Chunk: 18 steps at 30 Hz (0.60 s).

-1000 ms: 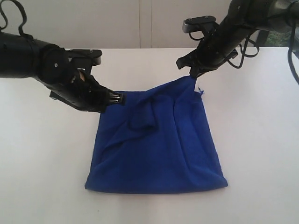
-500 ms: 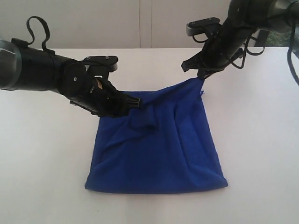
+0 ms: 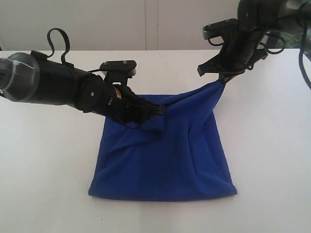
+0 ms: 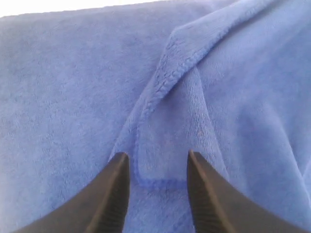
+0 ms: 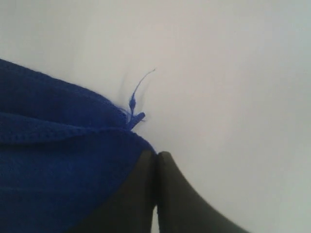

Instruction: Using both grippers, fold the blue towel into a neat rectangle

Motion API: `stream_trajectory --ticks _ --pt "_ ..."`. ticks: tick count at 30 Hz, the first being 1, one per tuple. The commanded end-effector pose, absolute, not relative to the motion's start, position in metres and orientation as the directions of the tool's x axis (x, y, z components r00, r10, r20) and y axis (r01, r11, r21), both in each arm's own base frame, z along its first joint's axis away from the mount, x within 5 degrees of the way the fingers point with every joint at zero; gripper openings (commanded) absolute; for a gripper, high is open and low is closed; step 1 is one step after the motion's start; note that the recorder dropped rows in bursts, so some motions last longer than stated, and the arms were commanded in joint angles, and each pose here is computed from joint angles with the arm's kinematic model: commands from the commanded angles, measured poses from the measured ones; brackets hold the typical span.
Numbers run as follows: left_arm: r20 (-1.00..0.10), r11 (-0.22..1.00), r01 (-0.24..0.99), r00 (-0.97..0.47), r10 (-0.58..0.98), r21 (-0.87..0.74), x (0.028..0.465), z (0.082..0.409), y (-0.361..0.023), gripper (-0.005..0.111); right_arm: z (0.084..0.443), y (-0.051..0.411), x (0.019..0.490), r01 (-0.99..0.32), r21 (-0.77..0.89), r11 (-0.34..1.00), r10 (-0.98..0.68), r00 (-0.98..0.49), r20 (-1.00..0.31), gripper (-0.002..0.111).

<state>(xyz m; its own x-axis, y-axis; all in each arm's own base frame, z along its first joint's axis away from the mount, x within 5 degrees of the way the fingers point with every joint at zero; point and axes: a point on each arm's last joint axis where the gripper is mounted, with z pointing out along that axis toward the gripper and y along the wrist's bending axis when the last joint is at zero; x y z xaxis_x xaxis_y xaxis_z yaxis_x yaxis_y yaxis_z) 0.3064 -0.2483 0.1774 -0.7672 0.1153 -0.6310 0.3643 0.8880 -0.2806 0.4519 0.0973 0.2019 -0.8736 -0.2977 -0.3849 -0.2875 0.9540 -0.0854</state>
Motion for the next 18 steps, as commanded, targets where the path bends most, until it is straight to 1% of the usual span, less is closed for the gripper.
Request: stream_trajectory --ticks 1,7,15,18 --pt "-0.644 0.885 0.360 -0.759 0.094 -0.295 0.308 0.170 -0.252 0.045 0.204 0.095 0.452 -0.283 -0.097 0.954 -0.298 -0.873 -0.386 0.000" --pt "-0.614 0.894 0.344 -0.783 0.105 -0.286 0.310 0.149 -0.254 0.045 0.204 0.095 0.452 -0.283 -0.097 0.954 -0.298 -0.874 -0.385 0.000" --pt "-0.608 0.897 0.312 -0.791 0.063 -0.313 0.312 0.146 -0.254 0.045 0.204 0.095 0.452 -0.283 -0.097 0.954 -0.298 -0.874 -0.385 0.000" --pt "-0.604 0.898 0.305 -0.795 0.056 -0.317 0.312 0.146 -0.254 0.042 0.204 0.095 0.452 -0.283 -0.097 0.954 -0.298 -0.874 -0.385 0.000"
